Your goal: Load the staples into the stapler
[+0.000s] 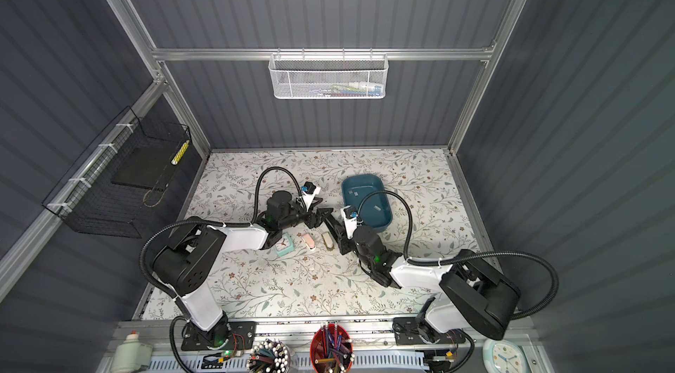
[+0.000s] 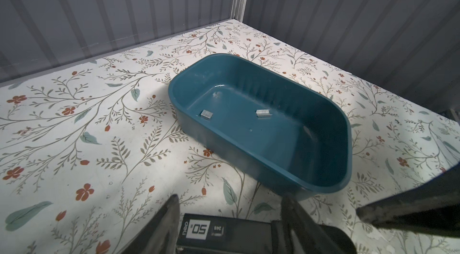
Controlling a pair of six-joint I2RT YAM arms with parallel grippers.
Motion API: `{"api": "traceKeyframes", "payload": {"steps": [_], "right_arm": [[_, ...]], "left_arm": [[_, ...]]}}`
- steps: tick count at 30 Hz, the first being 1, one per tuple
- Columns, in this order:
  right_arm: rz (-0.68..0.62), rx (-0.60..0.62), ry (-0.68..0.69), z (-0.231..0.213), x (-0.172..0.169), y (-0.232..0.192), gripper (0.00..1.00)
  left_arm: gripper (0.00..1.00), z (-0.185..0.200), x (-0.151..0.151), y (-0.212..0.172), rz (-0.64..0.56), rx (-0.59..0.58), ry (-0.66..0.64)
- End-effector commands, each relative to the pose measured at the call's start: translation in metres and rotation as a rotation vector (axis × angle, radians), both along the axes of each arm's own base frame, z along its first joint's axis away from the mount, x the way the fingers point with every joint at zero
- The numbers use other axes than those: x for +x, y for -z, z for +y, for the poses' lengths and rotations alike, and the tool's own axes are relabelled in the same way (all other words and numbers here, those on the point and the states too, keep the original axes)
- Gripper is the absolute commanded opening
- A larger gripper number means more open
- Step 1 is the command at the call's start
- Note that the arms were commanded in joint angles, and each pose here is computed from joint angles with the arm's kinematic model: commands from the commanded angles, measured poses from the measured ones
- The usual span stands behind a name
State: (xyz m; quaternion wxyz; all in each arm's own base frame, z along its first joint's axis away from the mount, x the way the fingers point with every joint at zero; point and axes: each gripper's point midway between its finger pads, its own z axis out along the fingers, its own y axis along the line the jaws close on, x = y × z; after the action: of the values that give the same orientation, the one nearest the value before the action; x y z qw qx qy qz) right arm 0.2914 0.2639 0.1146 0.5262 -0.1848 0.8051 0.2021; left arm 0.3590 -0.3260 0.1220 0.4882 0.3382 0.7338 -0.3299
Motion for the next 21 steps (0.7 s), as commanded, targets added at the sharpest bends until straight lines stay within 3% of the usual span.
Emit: {"api": "traceKeyframes", "payload": {"steps": [1,21], "right_arm": [[0.058,-0.046,-0.013,0.008,0.002,0.020,0.30],[0.223,-0.113,0.044,-0.008,-0.014,0.116,0.26]], "left_arm": [[0.63,-0.008,-0.004,0.012,0.047,0.000,0.036],[0.62,-0.012,-0.011,0.072,0.148,0.113,0.047]]}}
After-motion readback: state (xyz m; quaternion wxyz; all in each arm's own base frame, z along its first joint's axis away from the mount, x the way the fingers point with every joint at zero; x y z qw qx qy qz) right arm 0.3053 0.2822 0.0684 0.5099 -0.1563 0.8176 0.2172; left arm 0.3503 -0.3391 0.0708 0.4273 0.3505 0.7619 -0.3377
